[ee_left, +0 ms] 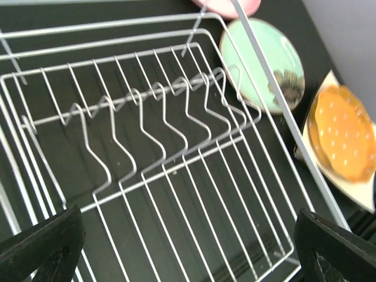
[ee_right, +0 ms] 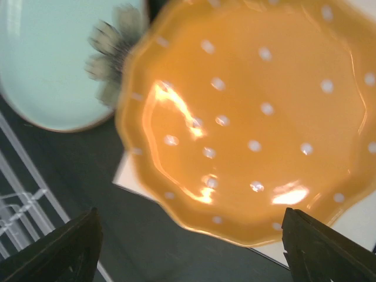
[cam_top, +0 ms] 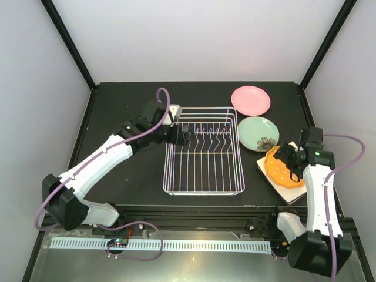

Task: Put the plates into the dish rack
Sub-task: Pick up the plate at the center of the board.

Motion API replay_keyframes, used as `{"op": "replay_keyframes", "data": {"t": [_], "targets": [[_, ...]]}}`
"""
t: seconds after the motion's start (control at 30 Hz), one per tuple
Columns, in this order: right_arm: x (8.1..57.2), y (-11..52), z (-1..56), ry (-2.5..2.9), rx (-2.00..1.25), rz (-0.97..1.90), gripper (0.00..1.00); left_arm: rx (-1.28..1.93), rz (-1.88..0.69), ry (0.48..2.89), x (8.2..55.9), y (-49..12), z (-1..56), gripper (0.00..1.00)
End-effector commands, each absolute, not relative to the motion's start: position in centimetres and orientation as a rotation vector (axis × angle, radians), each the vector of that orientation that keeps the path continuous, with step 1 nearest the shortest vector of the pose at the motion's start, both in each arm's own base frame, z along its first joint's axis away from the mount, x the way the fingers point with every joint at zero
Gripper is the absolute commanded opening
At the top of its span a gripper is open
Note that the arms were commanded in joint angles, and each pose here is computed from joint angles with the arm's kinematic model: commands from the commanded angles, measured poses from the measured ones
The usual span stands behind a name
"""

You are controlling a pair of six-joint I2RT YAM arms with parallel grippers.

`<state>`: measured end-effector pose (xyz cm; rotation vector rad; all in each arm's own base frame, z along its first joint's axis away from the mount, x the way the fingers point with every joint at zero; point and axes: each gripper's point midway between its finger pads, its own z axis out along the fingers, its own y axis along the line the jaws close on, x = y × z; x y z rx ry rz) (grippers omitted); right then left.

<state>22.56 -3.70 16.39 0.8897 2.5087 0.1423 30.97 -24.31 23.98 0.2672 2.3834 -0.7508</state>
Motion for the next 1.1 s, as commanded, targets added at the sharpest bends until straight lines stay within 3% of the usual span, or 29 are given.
{"op": "replay_keyframes", "data": {"t": [0.0,0.33,0.73,1.07], "targets": [[20.7,-2.1,11.3,2.615,1.079,0.419,0.82,0.406,-0.562,2.418,28.9,-25.3,23.9,0.99],[20.0,-5.5,10.1,2.57,1.26,0.41,0.79,0.566,-0.531,2.433,26.5,-27.2,23.1,0.99],[16.9,-8.0,9.8,2.325,1.714,0.31,0.74,0.733,-0.447,2.471,24.8,-29.7,22.3,0.99],[15.2,-7.5,7.5,2.332,1.779,0.263,0.68,0.749,-0.388,2.507,24.6,-29.5,21.4,0.99]]}}
